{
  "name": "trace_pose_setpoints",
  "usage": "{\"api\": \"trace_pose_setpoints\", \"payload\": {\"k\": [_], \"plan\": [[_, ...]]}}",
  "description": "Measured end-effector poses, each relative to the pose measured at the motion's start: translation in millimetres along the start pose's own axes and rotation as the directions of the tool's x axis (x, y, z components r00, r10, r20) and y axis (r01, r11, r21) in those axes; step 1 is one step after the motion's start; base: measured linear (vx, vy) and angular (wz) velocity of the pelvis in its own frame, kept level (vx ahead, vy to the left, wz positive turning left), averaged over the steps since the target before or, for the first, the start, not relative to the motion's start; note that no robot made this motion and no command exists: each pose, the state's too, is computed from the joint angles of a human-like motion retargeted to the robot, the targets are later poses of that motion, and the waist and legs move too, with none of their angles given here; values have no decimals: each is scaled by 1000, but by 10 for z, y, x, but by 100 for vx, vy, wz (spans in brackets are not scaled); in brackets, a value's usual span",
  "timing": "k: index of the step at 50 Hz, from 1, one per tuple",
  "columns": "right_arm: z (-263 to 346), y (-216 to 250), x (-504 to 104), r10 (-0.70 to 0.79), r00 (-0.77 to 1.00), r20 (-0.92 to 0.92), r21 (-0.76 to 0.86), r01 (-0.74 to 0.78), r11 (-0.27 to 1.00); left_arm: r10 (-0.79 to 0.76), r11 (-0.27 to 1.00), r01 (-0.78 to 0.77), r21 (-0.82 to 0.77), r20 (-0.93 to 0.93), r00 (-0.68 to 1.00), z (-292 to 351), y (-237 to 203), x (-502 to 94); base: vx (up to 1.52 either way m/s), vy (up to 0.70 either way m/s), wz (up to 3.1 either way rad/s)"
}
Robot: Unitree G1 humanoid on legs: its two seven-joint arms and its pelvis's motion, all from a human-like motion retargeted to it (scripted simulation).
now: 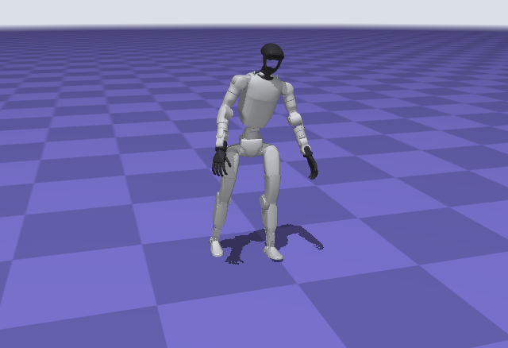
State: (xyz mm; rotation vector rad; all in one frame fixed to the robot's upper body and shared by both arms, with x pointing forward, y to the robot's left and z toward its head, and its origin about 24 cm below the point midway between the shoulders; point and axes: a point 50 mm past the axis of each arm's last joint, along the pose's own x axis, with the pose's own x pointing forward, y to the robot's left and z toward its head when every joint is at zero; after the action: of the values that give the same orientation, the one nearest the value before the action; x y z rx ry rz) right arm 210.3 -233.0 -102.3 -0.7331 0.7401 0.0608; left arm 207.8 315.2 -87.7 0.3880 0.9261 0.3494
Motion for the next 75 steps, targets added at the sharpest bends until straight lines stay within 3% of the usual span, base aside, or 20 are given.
{"api": "trace_pose_setpoints", "payload": {"k": [6, 12, 18, 25, 32, 40, 46, 50, 57, 61, 66, 70, 75], "plan": [[-690, 386, -315, 131, 965, -225, 4, -134, 991, 48, 999, -51, -5, 391, 919, 1409, 144, -98, 23, 17, 22], [-1208, 608, -665, 233, 885, -404, 46, -235, 971, 108, 993, -112, -34, 635, 765, 2428, 344, -495, 22, 12, 32], [-1568, 846, -1048, 333, 784, -523, 167, -289, 943, 81, 994, -108, -12, 746, 660, 2920, 310, -807, 23, 6, 52], [-1660, 1085, -1275, 475, 699, -535, 296, -371, 880, -87, 982, -70, 175, 751, 654, 2992, 35, -861, 25, -1, 55], [-1587, 1042, -1190, 482, 728, -488, 315, -368, 875, -189, 918, -79, 388, 604, 774, 2499, -185, -539, 28, -12, 51], [-1596, 580, -931, 268, 810, -522, 220, -175, 960, -220, 874, 28, 485, 342, 914, 1262, -483, -125, 30, -16, 61], [-1484, 60, -630, 101, 830, -548, 19, -109, 994, -239, 906, 219, 362, 12, 971, -80, -564, -88, 30, -17, 28], [-1181, -403, -337, -60, 866, -496, -98, 13, 995, -184, 948, 234, 214, -231, 955, -948, -446, -259, 28, -14, -4], [-240, -1157, 74, -315, 922, -223, -2, 323, 946, -111, 986, 160, 38, -566, 817, -1975, -132, -728, 27, -7, -22], [402, -1447, 166, -383, 924, -22, 64, 383, 921, -131, 991, 113, -69, -633, 763, -2206, -35, -891, 28, -1, -44], [1158, -1564, 184, -385, 900, 204, 17, 390, 921, -160, 984, 75, -162, -608, 778, -2222, 3, -899, 33, 5, -69], [1590, -1395, 178, -328, 883, 337, -48, 364, 930, -148, 985, 70, -161, -547, 824, -2077, 61, -786, 38, 11, -92], [1667, -898, 181, -197, 891, 409, -91, 255, 963, -90, 995, 59, -84, -435, 896, -1670, 208, -522, 41, 18, -82]]}}
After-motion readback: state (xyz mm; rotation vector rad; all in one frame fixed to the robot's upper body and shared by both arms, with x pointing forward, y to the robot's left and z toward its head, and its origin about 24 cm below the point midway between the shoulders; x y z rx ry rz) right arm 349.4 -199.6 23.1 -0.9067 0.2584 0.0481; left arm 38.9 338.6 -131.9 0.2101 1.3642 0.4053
